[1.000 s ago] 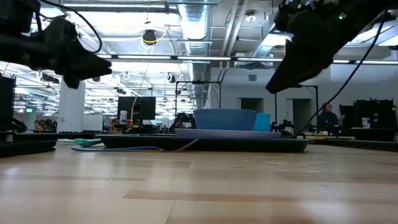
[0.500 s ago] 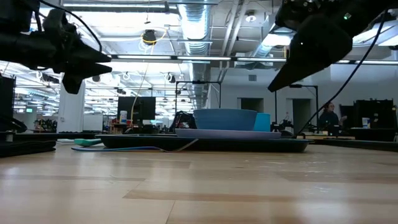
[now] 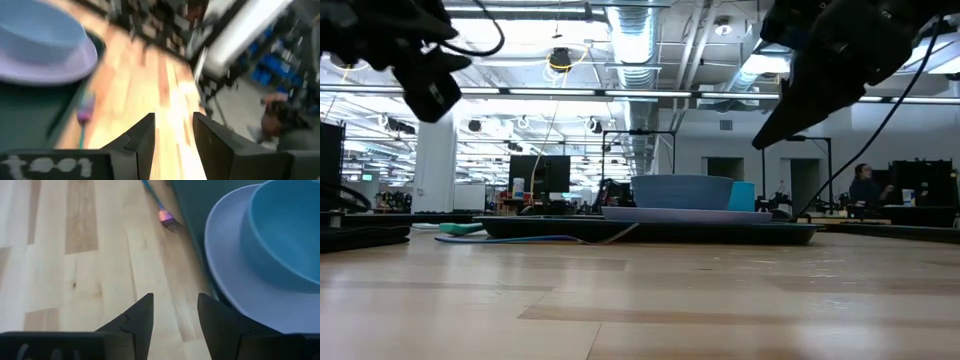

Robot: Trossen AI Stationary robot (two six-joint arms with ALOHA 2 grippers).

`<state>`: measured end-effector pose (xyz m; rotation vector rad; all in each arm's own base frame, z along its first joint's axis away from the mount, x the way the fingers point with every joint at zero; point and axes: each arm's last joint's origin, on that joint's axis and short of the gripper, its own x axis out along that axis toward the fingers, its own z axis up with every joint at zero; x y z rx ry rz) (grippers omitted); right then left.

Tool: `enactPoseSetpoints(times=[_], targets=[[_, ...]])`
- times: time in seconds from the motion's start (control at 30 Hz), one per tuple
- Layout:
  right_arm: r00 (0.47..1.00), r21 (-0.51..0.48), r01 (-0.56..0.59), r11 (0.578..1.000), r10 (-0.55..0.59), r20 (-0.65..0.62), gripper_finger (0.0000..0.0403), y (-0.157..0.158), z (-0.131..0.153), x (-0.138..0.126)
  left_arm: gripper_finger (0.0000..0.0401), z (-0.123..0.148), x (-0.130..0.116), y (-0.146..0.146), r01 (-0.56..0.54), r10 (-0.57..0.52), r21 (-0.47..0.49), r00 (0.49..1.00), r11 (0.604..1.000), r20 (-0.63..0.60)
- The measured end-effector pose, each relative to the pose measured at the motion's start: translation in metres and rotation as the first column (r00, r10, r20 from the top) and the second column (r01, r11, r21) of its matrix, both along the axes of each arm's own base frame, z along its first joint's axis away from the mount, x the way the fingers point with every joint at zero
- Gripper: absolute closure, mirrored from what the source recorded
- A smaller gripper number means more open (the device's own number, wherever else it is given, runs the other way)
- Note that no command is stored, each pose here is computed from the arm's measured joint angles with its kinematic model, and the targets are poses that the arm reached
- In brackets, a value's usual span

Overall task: Set up tray
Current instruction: Put the black napkin on the black serving tray to the left of the purple plate

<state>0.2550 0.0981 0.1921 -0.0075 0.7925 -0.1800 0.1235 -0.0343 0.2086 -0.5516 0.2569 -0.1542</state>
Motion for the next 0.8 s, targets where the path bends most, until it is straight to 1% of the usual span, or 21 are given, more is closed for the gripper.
enactPoseSetpoints(times=[0.07, 0.13, 0.23, 0.33, 0.4, 0.5, 0.63, 0.7, 0.8], targets=[[1.0, 0.022, -0.019, 1.0, 0.019, -0.009, 0.0258, 0.001, 0.0, 0.0, 0.028, 0.008, 0.004, -0.007, 0.025, -0.025, 0.0, 0.997, 1.0, -0.079], [0.999, 0.036, -0.031, 0.999, 0.031, -0.015, 0.0259, 0.001, 0.0, 0.0, 0.028, 0.013, 0.008, -0.014, 0.03, -0.029, 0.002, 0.981, 1.0, -0.19], [0.999, 0.038, -0.033, 0.999, 0.033, -0.016, 0.0259, 0.001, 0.0, 0.0, 0.028, 0.015, 0.014, -0.023, 0.013, -0.011, 0.003, 0.927, 1.0, -0.376], [0.999, 0.038, -0.033, 0.999, 0.033, -0.016, 0.0259, 0.001, 0.0, 0.0, 0.028, 0.012, 0.021, -0.033, 0.006, -0.008, -0.006, 0.866, 1.0, -0.499], [0.999, 0.04, -0.034, 0.999, 0.035, -0.017, 0.026, 0.001, 0.0, 0.0, 0.028, 0.01, 0.026, -0.041, 0.022, -0.034, -0.029, 0.831, 0.999, -0.555], [0.999, 0.063, -0.034, 0.997, 0.036, -0.02, 0.0261, 0.002, -0.001, 0.0, 0.028, 0.004, 0.032, -0.055, 0.045, -0.099, -0.1, 0.769, 0.994, -0.631], [0.998, 0.083, -0.047, 0.995, 0.049, -0.026, 0.0261, 0.003, -0.001, 0.0, 0.028, -0.006, 0.038, -0.075, 0.086, -0.203, -0.195, 0.653, 0.977, -0.729], [0.998, 0.086, -0.048, 0.995, 0.051, -0.027, 0.0261, 0.003, -0.001, 0.0, 0.028, -0.01, 0.039, -0.085, 0.107, -0.23, -0.21, 0.61, 0.972, -0.758], [0.998, 0.088, -0.049, 0.995, 0.051, -0.023, 0.0261, 0.003, -0.001, 0.0, 0.028, -0.011, 0.042, -0.099, 0.152, -0.263, -0.215, 0.571, 0.965, -0.778]])
